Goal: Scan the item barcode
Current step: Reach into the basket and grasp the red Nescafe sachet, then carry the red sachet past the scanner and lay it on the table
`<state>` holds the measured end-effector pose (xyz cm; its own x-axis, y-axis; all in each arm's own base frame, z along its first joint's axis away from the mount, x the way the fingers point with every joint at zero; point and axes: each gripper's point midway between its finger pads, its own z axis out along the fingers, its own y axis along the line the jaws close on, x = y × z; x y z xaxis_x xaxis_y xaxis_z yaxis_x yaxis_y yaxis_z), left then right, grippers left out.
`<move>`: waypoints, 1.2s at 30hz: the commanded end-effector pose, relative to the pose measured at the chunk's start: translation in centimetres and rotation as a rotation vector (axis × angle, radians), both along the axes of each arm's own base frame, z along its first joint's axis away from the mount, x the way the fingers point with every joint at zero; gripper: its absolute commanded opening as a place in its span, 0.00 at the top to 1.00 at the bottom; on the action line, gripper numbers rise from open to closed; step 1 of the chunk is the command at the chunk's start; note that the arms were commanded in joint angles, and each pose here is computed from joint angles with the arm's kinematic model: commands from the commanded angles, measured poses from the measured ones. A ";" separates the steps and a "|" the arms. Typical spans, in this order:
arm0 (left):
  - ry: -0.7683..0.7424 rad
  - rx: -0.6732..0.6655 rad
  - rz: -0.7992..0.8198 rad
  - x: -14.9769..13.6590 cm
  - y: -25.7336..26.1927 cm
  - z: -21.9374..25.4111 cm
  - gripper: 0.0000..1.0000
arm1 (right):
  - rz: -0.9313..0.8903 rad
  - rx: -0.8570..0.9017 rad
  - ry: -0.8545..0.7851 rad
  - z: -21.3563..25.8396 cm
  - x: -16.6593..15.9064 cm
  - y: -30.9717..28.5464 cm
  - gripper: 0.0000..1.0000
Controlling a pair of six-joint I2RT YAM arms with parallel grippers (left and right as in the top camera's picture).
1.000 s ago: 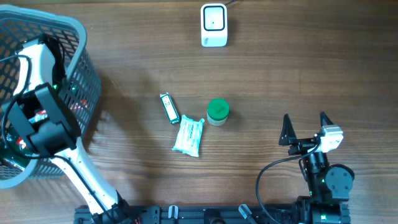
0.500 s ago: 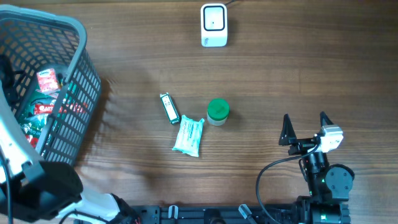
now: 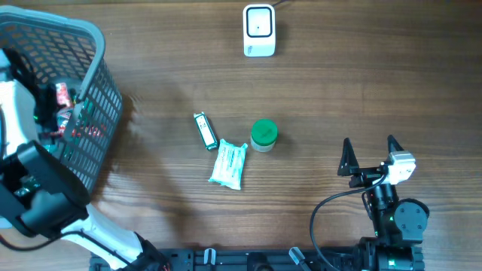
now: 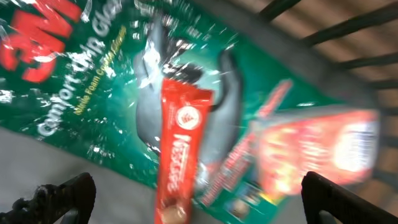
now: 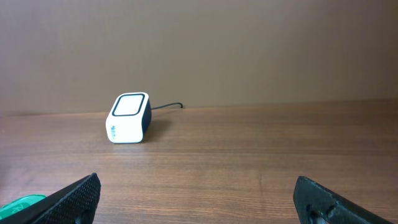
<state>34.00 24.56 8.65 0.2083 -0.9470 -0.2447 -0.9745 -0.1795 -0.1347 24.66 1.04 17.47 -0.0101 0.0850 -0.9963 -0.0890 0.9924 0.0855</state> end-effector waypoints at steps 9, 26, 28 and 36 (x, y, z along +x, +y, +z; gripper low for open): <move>0.084 -0.058 -0.078 -1.6 -1.3 -6.5 0.20 | -0.003 -0.007 -0.009 0.2 0.0 0.0 0.00; -0.178 0.123 -0.089 -0.4 0.3 13.2 0.96 | -0.003 -0.007 -0.009 0.2 0.0 0.0 0.00; -0.246 0.171 -0.089 -0.9 0.0 17.0 0.96 | -0.003 -0.007 -0.009 0.2 0.0 0.0 0.00; -0.740 0.246 -0.245 -6.8 -9.6 33.8 0.96 | -0.003 -0.007 -0.009 0.2 0.0 0.0 0.00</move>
